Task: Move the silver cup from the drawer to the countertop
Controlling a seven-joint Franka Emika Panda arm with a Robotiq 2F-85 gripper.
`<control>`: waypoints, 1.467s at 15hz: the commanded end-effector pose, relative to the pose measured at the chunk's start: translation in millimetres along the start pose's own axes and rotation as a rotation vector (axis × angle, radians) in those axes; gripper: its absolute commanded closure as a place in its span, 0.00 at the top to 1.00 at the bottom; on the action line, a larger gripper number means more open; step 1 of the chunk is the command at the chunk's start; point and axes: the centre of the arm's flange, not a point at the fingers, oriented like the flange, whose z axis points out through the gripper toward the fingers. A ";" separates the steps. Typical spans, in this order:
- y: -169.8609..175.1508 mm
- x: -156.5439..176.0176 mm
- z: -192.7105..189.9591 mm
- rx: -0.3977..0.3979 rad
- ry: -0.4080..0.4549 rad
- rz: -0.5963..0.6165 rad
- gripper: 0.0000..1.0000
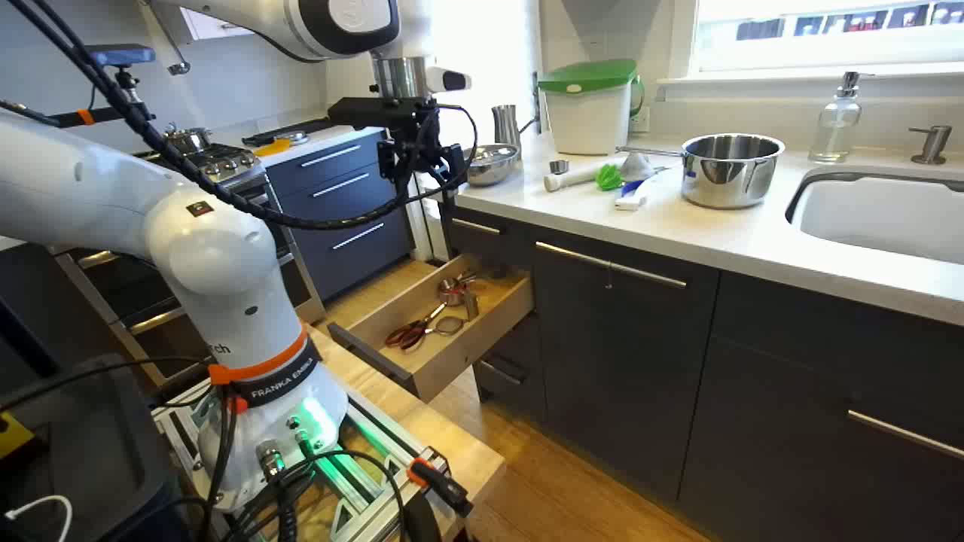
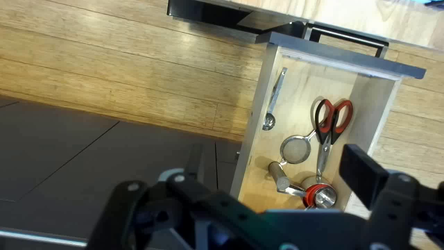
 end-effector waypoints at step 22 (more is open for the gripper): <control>-1.8 -1.6 9.6 0.008 -0.021 -0.002 1.00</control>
